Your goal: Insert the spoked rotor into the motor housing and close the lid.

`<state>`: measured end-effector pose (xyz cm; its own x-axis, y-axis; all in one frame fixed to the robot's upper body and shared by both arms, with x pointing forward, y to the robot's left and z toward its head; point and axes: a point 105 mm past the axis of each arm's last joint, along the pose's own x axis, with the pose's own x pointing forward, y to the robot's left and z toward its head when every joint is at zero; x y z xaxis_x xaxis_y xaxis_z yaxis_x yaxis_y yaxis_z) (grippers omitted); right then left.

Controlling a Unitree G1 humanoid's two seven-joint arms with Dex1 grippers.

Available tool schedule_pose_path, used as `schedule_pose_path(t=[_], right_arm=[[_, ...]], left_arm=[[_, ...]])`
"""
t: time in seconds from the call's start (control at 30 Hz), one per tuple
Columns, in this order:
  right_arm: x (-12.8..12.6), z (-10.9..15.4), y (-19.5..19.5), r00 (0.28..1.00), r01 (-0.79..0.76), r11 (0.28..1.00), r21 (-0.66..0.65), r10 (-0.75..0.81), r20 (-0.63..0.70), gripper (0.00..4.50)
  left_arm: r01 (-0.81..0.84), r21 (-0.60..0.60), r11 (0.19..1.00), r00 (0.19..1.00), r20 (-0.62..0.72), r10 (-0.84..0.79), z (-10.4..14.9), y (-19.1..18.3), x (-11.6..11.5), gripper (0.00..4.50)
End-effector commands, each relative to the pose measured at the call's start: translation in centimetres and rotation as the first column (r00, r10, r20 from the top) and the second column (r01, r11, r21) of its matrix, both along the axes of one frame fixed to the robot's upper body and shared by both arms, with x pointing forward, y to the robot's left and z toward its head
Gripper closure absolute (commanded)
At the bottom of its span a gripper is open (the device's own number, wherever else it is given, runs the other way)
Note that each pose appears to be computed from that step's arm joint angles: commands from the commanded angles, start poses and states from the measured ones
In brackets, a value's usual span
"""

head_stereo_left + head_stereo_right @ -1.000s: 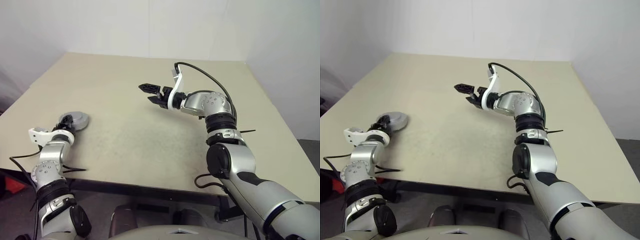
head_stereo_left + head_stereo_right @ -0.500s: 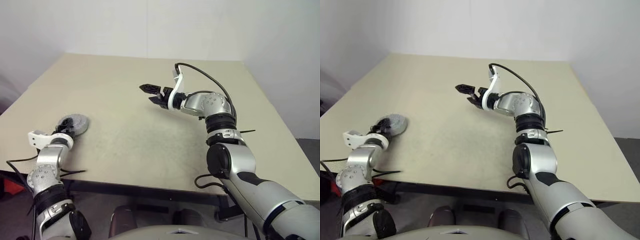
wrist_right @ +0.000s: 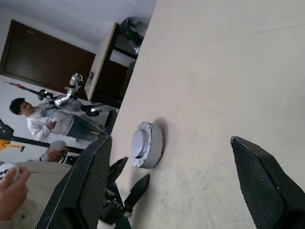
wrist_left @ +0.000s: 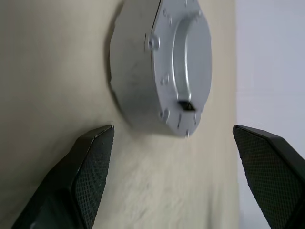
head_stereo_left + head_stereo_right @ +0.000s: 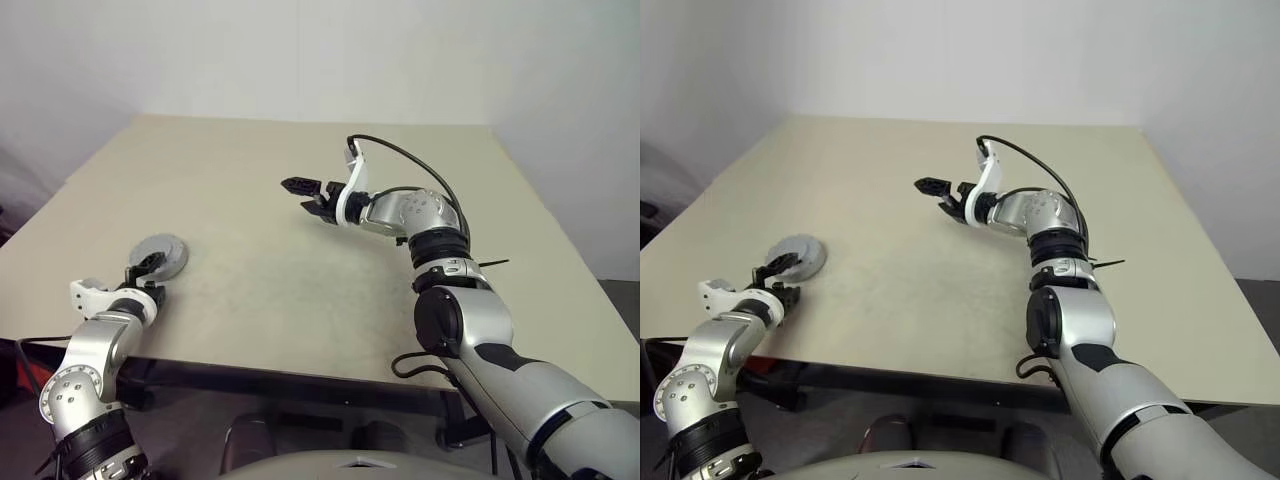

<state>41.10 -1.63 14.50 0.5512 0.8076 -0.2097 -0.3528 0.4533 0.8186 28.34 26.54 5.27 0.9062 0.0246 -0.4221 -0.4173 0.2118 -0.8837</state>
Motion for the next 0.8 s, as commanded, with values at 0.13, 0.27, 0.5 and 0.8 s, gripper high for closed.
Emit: schedule_pose_path(t=[0.13, 0.27, 0.5, 0.8], right_arm=[[0.3, 1.7, -0.3, 0.962, -0.021, 0.994, -0.108, 0.050, 0.268, 0.00], [-1.1, 2.6, -1.1, 0.865, -0.119, 0.977, -0.179, 0.190, 0.464, 0.00], [-4.5, -0.9, -5.0, 0.641, -0.321, 0.835, -0.447, 0.539, 0.546, 0.00], [-7.2, -3.0, -8.8, 0.480, -0.411, 0.704, -0.579, 0.707, 0.519, 0.00]], left_arm=[[0.411, 0.109, 0.905, 0.890, 0.168, -0.424, 3.6, -8.2, 1.7, 0.23], [0.547, 0.255, 0.798, 0.755, 0.262, -0.601, 6.7, -10.7, 1.4, 0.23], [0.618, 0.446, 0.648, 0.620, 0.230, -0.750, 7.8, -11.1, 1.6, 0.23], [0.467, 0.795, 0.387, 0.593, 0.044, -0.804, 6.0, -10.1, 2.8, 0.23]])
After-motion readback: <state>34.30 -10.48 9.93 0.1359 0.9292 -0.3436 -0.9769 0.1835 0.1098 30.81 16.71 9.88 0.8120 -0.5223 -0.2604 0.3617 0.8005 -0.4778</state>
